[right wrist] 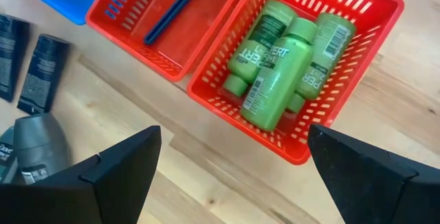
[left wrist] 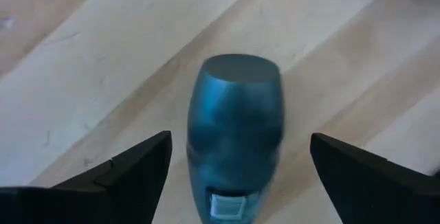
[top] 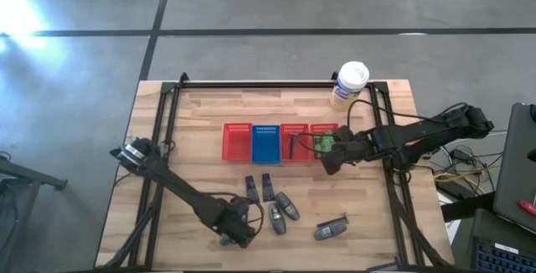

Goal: Pick & Place Travel size toiletries
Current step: Put the black deodorant into the left red basket

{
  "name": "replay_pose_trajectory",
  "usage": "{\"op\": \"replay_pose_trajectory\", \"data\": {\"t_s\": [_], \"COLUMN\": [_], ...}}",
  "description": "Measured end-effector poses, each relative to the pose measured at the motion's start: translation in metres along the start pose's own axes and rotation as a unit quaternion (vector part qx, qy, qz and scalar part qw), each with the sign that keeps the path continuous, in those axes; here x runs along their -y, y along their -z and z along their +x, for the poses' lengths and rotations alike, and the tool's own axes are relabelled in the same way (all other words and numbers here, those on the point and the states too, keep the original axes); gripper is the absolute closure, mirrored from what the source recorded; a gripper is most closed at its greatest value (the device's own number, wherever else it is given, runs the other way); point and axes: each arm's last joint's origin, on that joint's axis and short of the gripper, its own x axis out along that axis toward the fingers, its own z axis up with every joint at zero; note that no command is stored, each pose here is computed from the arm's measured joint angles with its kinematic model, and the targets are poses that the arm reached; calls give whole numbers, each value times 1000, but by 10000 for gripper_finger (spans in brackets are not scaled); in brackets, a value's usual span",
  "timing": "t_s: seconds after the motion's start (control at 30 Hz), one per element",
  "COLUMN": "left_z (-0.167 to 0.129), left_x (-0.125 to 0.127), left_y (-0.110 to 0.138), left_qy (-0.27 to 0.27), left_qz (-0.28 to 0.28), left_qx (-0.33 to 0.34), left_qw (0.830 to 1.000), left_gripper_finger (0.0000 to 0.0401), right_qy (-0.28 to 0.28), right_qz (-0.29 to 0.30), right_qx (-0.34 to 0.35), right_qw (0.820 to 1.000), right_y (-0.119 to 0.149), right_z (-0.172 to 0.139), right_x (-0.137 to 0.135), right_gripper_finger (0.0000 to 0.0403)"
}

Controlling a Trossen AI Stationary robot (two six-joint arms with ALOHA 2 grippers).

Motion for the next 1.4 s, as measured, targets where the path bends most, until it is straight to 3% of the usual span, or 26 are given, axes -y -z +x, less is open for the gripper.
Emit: {"op": "replay_pose_trajectory", "data": {"t_s": [0.2, 0.43, 0.6, 0.77, 0.9, 1.07, 1.27, 1.4], "left_z": [15, 17, 6, -38, -78, -112, -115, -106], "left_x": [5, 3, -3, -12, -37, -91, -153, -173], "left_y": [0, -6, -16, -40, -66, -109, -155, -175], "left_qy": [-16, -22, -16, 15, 32, 27, -12, 6], "left_qz": [31, 58, 57, 41, -5, -94, -162, -161], "left_qx": [-12, -13, 4, 62, 136, 221, 243, 226], "left_qw": [999, 998, 998, 997, 990, 970, 956, 961], "left_gripper_finger": [89, 189, 190, 190, 190, 190, 190, 190], "right_qy": [-1, -1, -2, -3, -9, -37, -49, -49], "right_qz": [-6, -7, -6, -3, 5, 16, 28, 37], "right_qx": [0, -1, -2, -5, -2, 10, 19, 19], "right_qw": [1000, 1000, 1000, 1000, 1000, 999, 998, 998], "right_y": [0, 0, 0, 0, 0, -3, -5, -5], "right_z": [0, 0, 0, 0, 0, 0, 0, 0], "right_x": [0, 0, 0, 0, -2, -7, -10, -10], "right_gripper_finger": [39, 41, 51, 64, 72, 71, 55, 47]}}
